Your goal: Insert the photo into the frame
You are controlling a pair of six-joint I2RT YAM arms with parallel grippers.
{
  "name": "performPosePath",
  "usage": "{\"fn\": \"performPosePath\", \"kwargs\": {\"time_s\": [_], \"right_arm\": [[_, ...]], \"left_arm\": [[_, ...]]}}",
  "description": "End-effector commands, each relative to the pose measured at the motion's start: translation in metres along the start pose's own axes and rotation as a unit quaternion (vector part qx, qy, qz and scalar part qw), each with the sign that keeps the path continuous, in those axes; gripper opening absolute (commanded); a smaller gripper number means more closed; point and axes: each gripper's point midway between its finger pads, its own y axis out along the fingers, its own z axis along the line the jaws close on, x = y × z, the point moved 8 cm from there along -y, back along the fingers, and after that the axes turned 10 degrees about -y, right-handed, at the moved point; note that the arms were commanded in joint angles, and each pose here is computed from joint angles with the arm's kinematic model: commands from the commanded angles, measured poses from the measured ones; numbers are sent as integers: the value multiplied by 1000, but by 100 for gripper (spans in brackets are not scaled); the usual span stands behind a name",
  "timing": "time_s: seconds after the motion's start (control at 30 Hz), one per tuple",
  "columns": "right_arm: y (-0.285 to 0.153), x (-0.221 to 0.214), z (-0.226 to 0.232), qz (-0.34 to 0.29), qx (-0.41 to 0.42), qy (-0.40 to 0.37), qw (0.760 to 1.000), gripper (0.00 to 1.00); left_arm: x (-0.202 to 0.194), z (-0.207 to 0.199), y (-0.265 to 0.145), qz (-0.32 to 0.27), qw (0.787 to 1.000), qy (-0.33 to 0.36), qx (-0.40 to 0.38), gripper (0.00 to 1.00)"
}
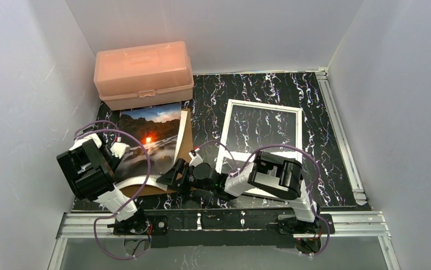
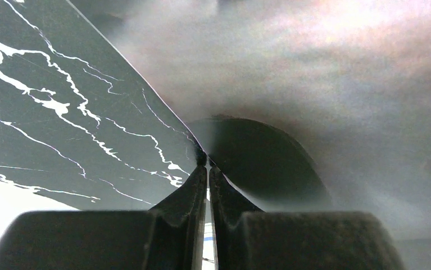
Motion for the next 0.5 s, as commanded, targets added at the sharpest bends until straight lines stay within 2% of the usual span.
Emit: {"fn": "performPosePath", "kwargs": {"time_s": [0.0,0.2,0.47], "right_arm": [[1,18,30,-37,95,4,995,94],[-3,24,31,-52,135,18,989,99],[-8,28,30,-61,175,35,982,99]], "left_arm": [[17,-20,55,-64,993,14,-98,5],[18,-19,54,-64,993,15,-96,4],[19,-19,52,-66,994,21,-89,4]]}}
